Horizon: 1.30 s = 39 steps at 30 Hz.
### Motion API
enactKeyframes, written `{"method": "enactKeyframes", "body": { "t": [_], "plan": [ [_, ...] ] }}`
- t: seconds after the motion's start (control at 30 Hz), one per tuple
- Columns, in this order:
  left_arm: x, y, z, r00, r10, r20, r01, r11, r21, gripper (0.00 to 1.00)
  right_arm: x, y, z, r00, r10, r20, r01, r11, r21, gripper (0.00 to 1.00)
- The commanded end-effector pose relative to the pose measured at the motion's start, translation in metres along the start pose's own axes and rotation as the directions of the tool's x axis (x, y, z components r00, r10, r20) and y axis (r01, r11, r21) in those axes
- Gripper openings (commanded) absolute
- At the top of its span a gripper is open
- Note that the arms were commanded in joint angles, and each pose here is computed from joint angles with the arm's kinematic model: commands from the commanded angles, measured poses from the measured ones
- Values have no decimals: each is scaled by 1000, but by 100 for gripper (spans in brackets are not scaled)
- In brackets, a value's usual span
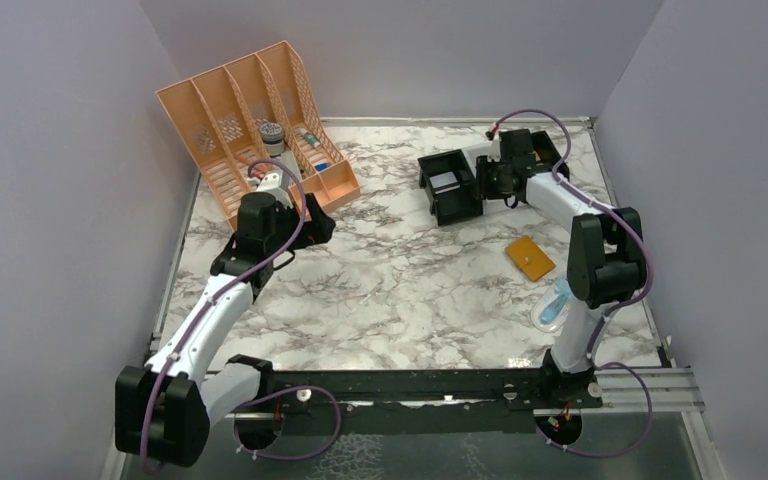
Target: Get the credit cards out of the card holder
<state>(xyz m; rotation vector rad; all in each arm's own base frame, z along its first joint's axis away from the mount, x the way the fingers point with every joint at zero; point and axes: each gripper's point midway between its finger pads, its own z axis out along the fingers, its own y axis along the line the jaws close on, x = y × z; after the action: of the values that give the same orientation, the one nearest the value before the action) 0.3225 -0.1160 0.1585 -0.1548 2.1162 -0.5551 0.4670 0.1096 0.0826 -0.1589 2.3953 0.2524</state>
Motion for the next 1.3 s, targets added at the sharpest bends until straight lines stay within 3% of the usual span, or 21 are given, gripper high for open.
{"method": "enactKeyframes", "body": {
  "t": [0.0,0.37,0.93,1.27],
  "plan": [
    [11,-8,-23,999,-10,-44,12,999,35,99,-10,9,-3,999,-32,20,31,999,39,33],
    [5,-15,-55,999,41,-29,-39,998,46,99,15,40,-8,998,-63,17,62,996,62,26],
    [12,-8,-55,999,32,-40,-31,999,23,99,68,117,-47,1000,5,25,-4,999,-46,25],
    [13,-7,-56,999,31,-38,-30,999,18,99,114,149,-37,998,-26,-51,24,999,-33,25]
  ]
}}
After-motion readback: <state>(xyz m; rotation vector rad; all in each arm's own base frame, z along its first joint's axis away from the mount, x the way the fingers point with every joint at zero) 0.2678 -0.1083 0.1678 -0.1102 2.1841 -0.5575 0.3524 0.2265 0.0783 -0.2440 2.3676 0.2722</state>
